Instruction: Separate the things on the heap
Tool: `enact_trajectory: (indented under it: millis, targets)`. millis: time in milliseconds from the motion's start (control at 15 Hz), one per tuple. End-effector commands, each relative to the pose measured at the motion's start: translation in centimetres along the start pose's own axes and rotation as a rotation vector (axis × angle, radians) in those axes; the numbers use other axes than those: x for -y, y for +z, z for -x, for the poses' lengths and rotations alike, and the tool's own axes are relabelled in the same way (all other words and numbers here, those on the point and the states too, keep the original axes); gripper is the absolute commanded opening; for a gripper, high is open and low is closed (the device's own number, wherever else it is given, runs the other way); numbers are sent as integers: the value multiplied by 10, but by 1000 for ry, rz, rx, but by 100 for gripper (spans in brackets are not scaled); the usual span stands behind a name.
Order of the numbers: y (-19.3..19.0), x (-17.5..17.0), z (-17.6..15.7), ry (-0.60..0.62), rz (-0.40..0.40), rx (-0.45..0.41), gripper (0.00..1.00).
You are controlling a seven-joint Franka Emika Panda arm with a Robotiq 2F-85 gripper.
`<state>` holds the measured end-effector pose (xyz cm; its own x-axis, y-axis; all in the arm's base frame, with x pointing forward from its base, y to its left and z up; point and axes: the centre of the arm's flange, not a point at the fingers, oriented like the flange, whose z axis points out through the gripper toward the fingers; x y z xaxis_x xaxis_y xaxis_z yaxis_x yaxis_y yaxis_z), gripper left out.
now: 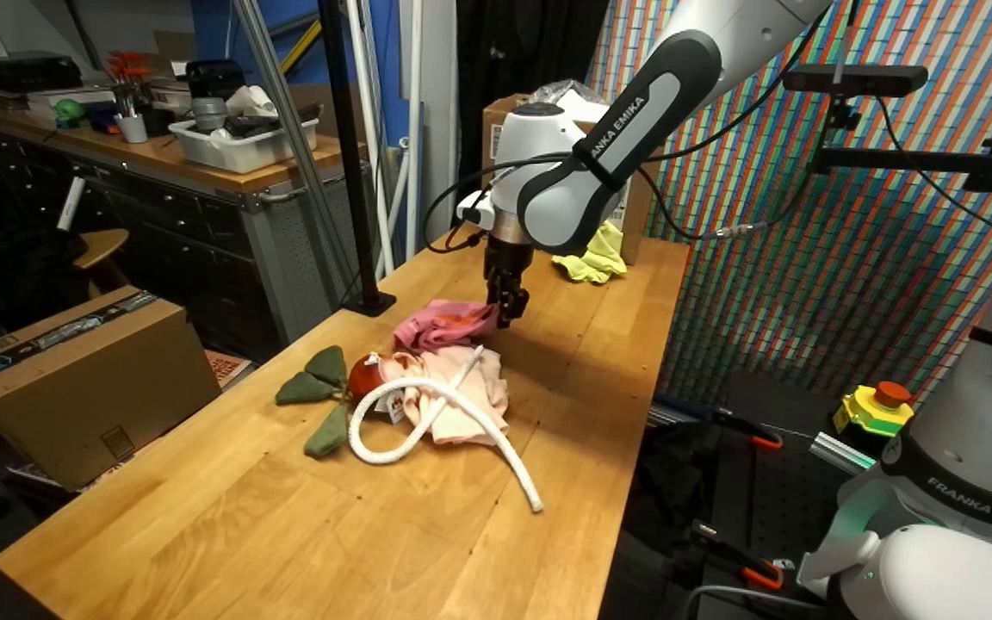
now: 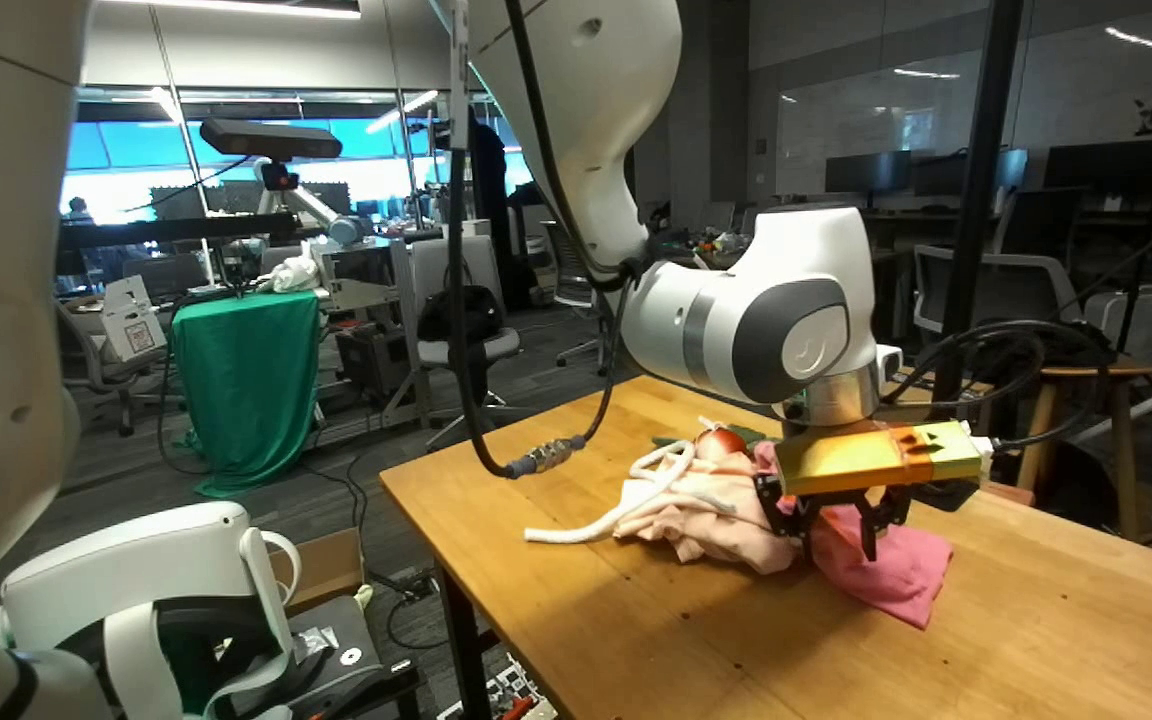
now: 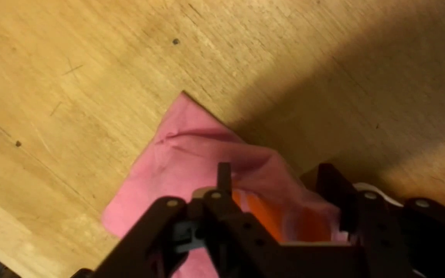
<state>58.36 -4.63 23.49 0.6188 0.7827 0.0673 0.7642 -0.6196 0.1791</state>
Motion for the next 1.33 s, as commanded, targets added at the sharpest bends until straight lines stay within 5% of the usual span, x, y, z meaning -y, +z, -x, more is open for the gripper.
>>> enact_trajectory:
  millis: [0, 200, 400, 667, 1267]
  targets:
    - [0, -3, -7, 9, 38, -62, 31]
    - [0, -1, -8, 13, 45, -81, 9]
    - [0, 0, -6, 15, 55, -78, 1]
    - [-5, 4, 0, 20, 104, -90, 8]
    - [-44, -30, 25, 131, 472, -224, 7]
